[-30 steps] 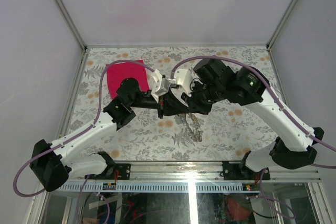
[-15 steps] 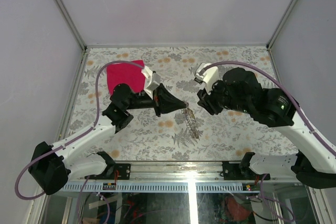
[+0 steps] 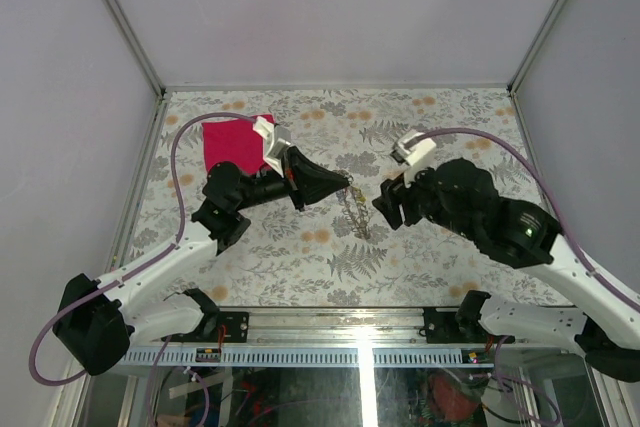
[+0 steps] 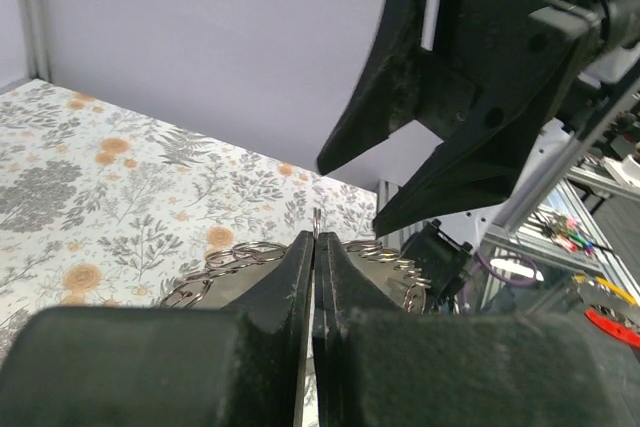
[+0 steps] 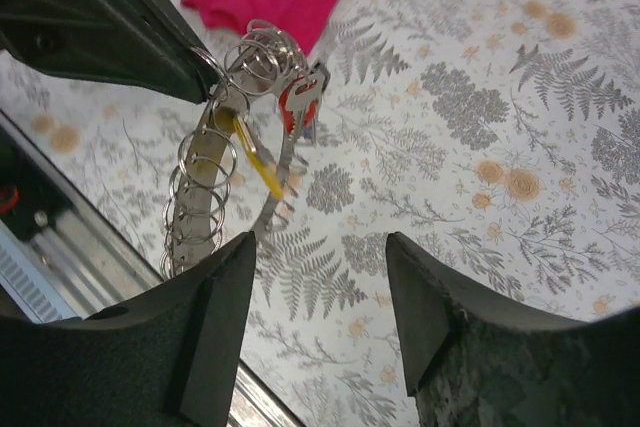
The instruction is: Put the keys on the keyring
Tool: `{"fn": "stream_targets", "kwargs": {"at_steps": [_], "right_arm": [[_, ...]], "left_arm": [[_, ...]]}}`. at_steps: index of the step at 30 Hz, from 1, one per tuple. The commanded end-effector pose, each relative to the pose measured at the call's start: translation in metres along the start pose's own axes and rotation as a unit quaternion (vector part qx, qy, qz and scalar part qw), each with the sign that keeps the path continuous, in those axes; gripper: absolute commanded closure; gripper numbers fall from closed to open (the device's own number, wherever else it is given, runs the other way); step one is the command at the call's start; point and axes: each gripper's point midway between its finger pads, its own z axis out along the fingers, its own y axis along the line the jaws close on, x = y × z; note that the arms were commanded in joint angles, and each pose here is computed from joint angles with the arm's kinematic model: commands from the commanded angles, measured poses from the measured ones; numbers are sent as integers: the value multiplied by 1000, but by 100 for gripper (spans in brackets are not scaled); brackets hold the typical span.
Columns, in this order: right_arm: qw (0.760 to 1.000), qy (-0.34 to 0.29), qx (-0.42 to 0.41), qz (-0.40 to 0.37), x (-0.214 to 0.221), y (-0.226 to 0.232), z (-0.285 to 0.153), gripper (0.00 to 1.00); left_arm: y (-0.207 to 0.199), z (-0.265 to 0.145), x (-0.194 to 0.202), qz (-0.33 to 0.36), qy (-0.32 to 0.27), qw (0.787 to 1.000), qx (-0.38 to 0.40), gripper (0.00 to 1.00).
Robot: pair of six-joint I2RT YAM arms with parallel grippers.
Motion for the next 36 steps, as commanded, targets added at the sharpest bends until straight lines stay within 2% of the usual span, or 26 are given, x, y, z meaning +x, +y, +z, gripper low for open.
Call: {"fn": "stream_targets", "kwargs": {"at_steps": [1, 6, 14, 21, 27, 36], "right_arm": [[979, -161, 31, 117, -49, -12, -20, 36], [965, -202, -6, 168, -56, -1, -19, 30], [969, -178, -44, 163, -52, 19, 10, 28], [979, -146, -40, 140, -42, 23, 30, 42], [981, -137, -45, 130, -44, 26, 34, 59], [985, -119, -36, 119, -37, 26, 50, 65]], "left_arm": [[11, -2, -31, 18, -64, 997, -45, 100], [26, 0, -28, 6, -62, 995, -80, 100], [32, 2, -32, -8, -83, 993, -89, 100], [26, -3, -42, -10, -128, 989, -77, 100], [25, -8, -51, -19, -171, 982, -77, 100], [25, -9, -54, -25, -181, 980, -78, 100]]}}
